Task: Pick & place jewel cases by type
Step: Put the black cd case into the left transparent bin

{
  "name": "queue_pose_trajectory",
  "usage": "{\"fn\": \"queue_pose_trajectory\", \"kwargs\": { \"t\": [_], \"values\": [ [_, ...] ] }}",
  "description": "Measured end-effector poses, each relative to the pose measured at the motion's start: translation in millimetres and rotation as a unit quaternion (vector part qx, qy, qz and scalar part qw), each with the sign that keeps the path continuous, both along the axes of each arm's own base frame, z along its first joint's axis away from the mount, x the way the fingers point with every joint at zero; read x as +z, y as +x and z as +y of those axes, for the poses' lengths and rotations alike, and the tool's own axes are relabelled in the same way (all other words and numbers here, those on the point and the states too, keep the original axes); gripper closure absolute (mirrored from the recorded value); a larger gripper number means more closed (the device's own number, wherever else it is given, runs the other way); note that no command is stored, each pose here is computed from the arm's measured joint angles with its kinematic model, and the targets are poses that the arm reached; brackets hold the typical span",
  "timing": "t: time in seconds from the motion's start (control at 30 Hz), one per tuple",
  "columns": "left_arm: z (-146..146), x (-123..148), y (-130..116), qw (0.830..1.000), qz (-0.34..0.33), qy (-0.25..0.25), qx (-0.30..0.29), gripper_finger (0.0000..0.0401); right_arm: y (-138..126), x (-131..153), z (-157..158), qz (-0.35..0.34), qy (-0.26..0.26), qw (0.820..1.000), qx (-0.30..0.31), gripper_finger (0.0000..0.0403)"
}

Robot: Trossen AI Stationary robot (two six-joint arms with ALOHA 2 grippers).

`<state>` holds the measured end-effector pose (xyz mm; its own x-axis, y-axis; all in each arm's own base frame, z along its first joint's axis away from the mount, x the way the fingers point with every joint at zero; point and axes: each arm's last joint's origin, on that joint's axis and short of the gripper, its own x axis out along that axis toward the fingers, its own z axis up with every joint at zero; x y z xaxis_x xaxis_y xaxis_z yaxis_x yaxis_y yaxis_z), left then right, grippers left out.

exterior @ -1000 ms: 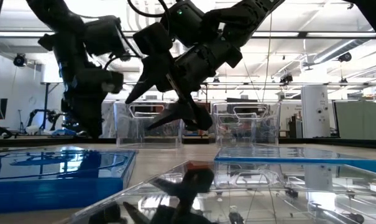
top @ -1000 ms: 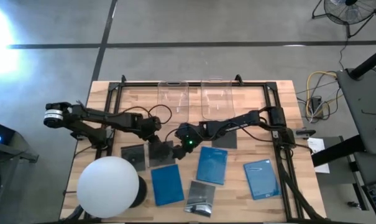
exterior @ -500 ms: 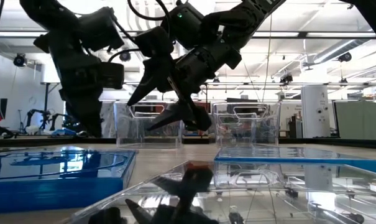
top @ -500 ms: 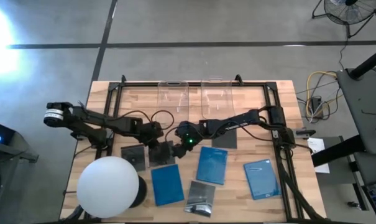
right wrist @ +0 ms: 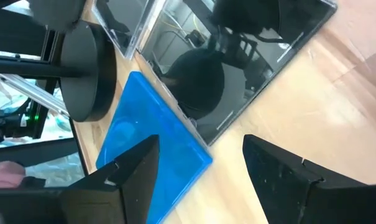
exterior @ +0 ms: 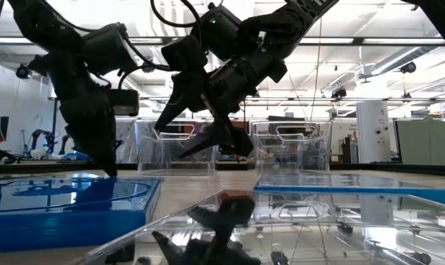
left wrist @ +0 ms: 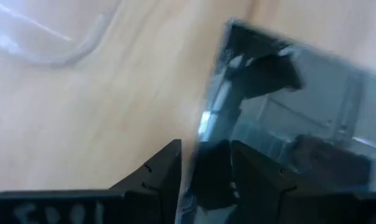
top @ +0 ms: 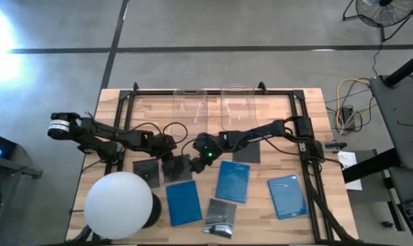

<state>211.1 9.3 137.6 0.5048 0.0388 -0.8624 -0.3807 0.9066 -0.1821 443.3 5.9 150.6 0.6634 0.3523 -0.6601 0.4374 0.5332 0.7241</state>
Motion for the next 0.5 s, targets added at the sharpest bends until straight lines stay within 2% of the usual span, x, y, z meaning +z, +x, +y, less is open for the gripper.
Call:
{"fn": "queue_pose_trajectory", "kwargs": {
  "t": [0.27, 0.4, 0.5],
  "values": [
    [8.3, -0.4, -2.3, 0.991, 0.011, 0.123, 0.052, 0.0280, -1.7, -1.7, -1.7, 0.010, -0.005, 1.000, 0.003, 0.0177],
    [9.9, 10.4, 5.8, 0.989, -0.007, 0.124, 0.074, 0.0280, -1.9, -1.7, -2.3, 0.017, 0.003, 1.000, -0.010, 0.0177],
    [9.9, 25.5, 13.7, 0.990, -0.005, 0.117, 0.075, 0.0280, -1.7, -1.3, -4.6, 0.031, 0.023, 0.998, -0.055, 0.0177]
  ]
}}
